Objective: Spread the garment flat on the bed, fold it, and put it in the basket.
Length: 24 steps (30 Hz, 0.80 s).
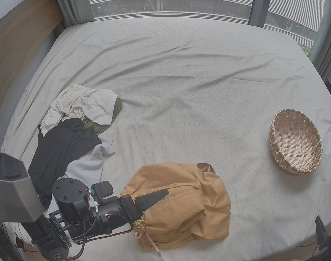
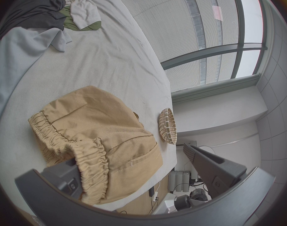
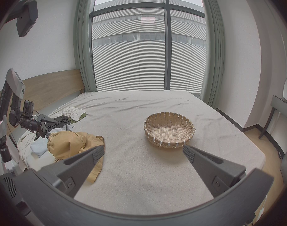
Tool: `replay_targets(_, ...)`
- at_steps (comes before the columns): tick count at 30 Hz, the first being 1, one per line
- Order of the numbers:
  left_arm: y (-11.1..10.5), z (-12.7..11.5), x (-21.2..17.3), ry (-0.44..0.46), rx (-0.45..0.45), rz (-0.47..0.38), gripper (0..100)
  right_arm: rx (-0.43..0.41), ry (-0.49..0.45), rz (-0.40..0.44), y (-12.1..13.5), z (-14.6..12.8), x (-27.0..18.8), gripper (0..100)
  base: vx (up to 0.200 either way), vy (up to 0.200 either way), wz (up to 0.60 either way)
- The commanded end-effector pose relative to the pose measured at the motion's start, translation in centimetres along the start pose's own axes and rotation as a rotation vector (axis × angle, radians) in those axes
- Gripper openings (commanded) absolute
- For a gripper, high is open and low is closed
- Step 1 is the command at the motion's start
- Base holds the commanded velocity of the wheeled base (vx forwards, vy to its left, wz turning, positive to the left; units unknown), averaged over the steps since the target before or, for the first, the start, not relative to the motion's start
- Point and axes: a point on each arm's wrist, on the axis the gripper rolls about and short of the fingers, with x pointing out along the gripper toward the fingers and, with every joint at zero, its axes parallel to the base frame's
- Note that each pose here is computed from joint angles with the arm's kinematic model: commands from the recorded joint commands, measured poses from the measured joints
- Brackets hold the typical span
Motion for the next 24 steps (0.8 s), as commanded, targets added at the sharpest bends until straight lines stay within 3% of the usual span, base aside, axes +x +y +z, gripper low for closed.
replay_targets(1, 0.6, -0.4, 0.6, 0.018, -0.004, 0.021, 100, 0.000, 0.003, 0.001, 0.0, -0.5, 0.0, 100, 0.000, 0.000, 0.00)
replay_targets(6, 0.7, -0.6, 0.9, 0.023, -0.003, 0.023, 100, 0.000, 0.001, 0.001, 0.0, -0.5, 0.0, 100, 0.000, 0.000, 0.00)
replay_targets(7, 0.7, -0.6, 0.9, 0.023, -0.003, 0.023, 0, 0.000, 0.001, 0.001, 0.0, -0.5, 0.0, 100, 0.000, 0.000, 0.00)
replay_targets(20, 0.1, 0.2, 0.9, -0.015, 0.003, -0.001, 0, 0.000, 0.003, 0.001, 0.0, -0.5, 0.0, 100, 0.000, 0.000, 0.00)
replay_targets(21, -0.8, 2.1, 0.7, -0.092, 0.008, -0.047, 0, 0.000, 0.003, 0.001, 0.0, -0.5, 0.0, 100, 0.000, 0.000, 0.00)
replay_targets(24, -1.7, 5.1, -0.1, -0.204, 0.023, -0.103, 0, 0.000, 0.001, 0.001, 0.0, -0.5, 0.0, 100, 0.000, 0.000, 0.00)
